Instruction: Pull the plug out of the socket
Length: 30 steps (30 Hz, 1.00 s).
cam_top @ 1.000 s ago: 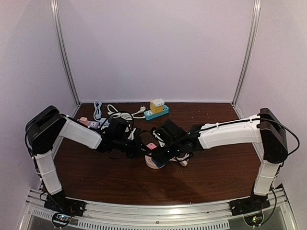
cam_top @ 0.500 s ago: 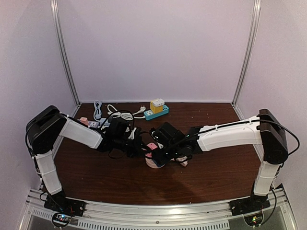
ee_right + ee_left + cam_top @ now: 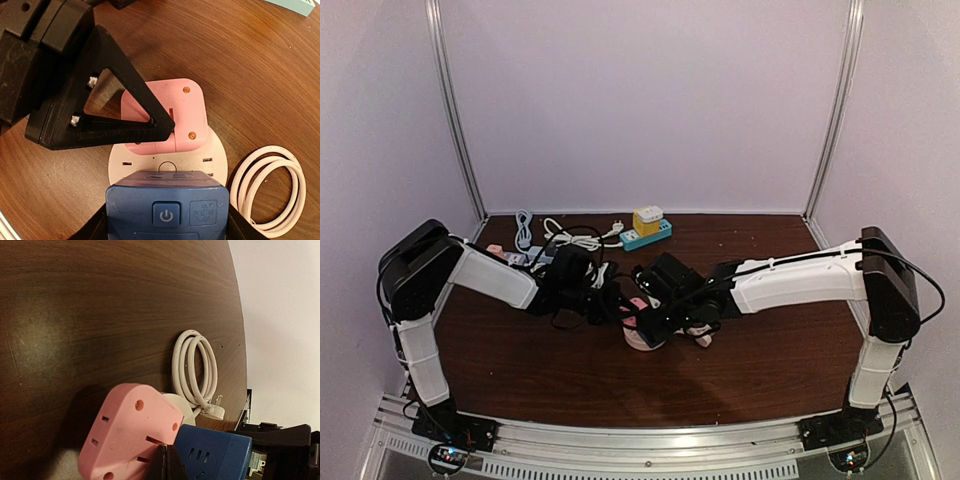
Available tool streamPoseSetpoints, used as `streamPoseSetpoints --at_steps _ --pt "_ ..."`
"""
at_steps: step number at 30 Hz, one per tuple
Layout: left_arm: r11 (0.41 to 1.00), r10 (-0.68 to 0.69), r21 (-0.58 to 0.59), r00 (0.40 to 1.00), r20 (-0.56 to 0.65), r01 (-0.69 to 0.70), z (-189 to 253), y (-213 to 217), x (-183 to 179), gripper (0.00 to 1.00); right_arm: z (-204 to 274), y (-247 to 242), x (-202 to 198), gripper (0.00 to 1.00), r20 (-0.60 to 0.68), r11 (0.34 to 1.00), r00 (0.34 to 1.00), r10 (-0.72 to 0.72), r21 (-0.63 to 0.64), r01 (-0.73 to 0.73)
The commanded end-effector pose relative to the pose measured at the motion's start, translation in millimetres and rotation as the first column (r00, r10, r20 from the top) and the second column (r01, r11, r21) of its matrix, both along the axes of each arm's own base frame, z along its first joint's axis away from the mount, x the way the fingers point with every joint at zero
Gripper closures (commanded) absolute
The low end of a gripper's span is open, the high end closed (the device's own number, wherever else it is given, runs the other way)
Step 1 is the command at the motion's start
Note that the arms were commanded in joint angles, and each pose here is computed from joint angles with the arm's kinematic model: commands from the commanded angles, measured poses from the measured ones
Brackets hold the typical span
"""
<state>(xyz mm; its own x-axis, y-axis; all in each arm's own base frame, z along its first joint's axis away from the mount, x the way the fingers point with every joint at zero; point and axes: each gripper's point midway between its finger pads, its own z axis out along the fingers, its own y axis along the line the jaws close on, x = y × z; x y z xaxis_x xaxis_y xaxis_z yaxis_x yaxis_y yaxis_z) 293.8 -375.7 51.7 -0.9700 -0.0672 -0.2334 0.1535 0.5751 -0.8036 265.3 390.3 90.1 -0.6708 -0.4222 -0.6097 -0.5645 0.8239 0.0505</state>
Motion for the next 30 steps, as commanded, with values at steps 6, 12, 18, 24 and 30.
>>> streamPoseSetpoints --at_steps 6,12,18,24,30 --pt "0.924 0.073 0.381 0.971 -0.227 0.02 -104.5 61.8 -56.6 1.0 47.2 -1.5 34.8 0.75 0.054 0.988 0.992 -0.113 0.114 0.106" --pt "0.909 0.072 0.415 0.966 -0.247 0.038 -110.0 66.3 -65.3 1.0 40.5 1.3 35.0 0.75 0.031 0.986 0.992 -0.12 0.12 0.116" --pt "0.897 0.073 0.44 0.964 -0.254 0.048 -113.7 72.7 -69.6 1.0 37.6 -10.8 48.7 0.75 -0.061 0.96 0.981 -0.186 0.199 0.195" --pt "0.885 0.076 0.462 0.963 -0.257 0.053 -116.4 77.2 -71.4 1.0 34.2 -1.5 44.5 0.75 -0.044 0.977 0.987 -0.155 0.141 0.16" --pt "0.881 0.097 0.472 0.957 -0.275 0.046 -123.9 82.8 -76.7 1.0 32.0 7.9 33.6 0.76 0.09 0.991 0.987 -0.134 -0.005 0.135"
